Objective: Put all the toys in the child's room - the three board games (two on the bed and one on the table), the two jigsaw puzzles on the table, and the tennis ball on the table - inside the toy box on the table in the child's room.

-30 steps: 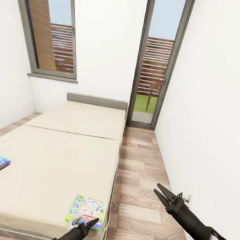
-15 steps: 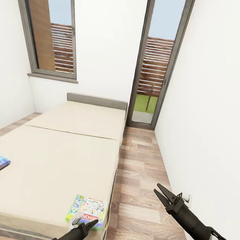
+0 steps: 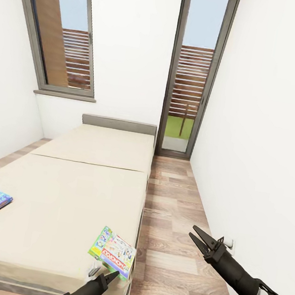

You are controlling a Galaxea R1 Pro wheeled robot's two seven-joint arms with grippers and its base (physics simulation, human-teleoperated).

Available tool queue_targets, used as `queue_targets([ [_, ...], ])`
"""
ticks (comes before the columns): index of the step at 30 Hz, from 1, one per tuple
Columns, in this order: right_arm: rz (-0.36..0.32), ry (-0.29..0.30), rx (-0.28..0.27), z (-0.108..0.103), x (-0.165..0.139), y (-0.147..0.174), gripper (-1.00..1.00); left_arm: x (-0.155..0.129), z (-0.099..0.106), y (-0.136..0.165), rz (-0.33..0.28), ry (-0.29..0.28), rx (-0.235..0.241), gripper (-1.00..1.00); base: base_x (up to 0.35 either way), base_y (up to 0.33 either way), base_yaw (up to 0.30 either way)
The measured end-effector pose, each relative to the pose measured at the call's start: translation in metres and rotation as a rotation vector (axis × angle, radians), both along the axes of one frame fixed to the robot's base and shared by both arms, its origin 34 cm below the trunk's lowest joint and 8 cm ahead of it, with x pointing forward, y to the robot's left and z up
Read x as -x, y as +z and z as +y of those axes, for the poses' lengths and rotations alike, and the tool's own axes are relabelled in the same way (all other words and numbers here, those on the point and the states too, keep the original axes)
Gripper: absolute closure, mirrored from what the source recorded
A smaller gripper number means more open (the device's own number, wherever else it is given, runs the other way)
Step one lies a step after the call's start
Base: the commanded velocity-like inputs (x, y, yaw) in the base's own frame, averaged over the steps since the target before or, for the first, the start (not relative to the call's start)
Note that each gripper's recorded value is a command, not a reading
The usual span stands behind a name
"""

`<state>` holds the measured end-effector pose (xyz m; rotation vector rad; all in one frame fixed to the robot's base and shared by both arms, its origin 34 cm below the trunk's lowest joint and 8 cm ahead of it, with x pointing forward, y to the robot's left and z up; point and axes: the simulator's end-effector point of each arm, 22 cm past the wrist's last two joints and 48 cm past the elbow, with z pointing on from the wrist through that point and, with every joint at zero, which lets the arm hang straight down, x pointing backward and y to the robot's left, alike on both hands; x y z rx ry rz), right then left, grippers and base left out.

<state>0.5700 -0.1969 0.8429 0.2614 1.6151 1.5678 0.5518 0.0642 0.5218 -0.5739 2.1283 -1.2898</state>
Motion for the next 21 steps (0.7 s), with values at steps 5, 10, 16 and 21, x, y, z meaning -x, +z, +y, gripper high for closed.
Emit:
queue_targets([
  [5, 0.000, 0.000, 0.000, 0.0000, 0.0000, 0.0000, -1.00, 0.0002, 0.0000, -0.0001, 0.000, 0.000, 0.000, 1.00, 0.000, 0.000, 0.000],
  [10, 0.000, 0.000, 0.000, 0.0000, 0.0000, 0.0000, -1.00, 0.0001, 0.0000, -0.0001, 0.000, 0.000, 0.000, 1.00, 0.000, 0.000, 0.000],
  [16, 0.000, 0.000, 0.000, 0.0000, 0.0000, 0.0000, -1.00, 0.0000, 0.0002, 0.0001, -0.003, 0.000, -0.002, 1.00, 0.000, 0.000, 0.000],
  [21, 0.000, 0.000, 0.000, 0.0000, 0.0000, 0.0000, -1.00, -0.0003, 0.0004, 0.0003, -0.006, 0.001, -0.004, 1.00, 0.000, 0.000, 0.000],
])
